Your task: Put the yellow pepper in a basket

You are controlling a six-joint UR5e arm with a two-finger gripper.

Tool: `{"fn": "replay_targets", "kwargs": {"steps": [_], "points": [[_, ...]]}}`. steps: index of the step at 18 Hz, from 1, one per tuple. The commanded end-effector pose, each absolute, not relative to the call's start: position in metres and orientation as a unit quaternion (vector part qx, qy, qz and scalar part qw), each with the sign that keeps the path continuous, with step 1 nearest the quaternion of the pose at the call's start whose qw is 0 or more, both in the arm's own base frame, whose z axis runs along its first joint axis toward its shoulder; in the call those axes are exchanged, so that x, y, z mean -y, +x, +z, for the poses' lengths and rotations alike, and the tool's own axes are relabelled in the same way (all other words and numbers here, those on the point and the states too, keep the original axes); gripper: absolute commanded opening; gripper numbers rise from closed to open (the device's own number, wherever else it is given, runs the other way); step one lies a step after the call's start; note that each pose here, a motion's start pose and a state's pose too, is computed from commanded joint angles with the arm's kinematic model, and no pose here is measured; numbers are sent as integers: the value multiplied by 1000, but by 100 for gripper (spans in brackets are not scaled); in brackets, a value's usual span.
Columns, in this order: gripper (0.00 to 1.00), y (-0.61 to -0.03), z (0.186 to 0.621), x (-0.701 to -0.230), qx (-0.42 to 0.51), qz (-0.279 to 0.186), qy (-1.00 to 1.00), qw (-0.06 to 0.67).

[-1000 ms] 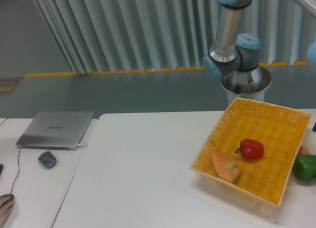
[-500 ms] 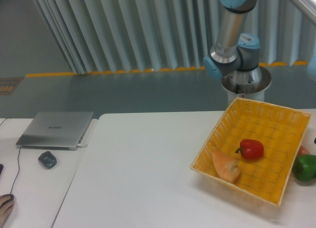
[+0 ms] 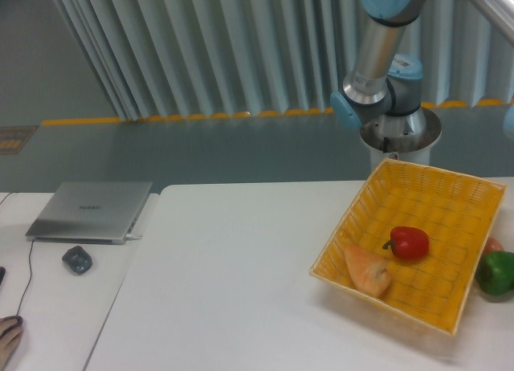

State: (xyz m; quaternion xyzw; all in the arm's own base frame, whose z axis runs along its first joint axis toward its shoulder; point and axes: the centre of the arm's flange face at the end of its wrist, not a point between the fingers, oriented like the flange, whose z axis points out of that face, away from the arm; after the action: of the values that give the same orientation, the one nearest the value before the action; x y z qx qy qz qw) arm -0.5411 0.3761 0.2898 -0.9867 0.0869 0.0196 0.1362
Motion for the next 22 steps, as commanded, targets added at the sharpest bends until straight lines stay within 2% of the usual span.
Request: {"fn": "replay_targets", "kwargs": {"steps": [10, 15, 19, 22], "points": [[99, -541, 287, -378, -91, 29, -988, 123], [77, -542, 283, -379, -92, 28, -988, 119], [45, -543, 284, -379, -92, 29, -988, 119], [43, -548, 295, -377, -92, 40, -987, 122]]}}
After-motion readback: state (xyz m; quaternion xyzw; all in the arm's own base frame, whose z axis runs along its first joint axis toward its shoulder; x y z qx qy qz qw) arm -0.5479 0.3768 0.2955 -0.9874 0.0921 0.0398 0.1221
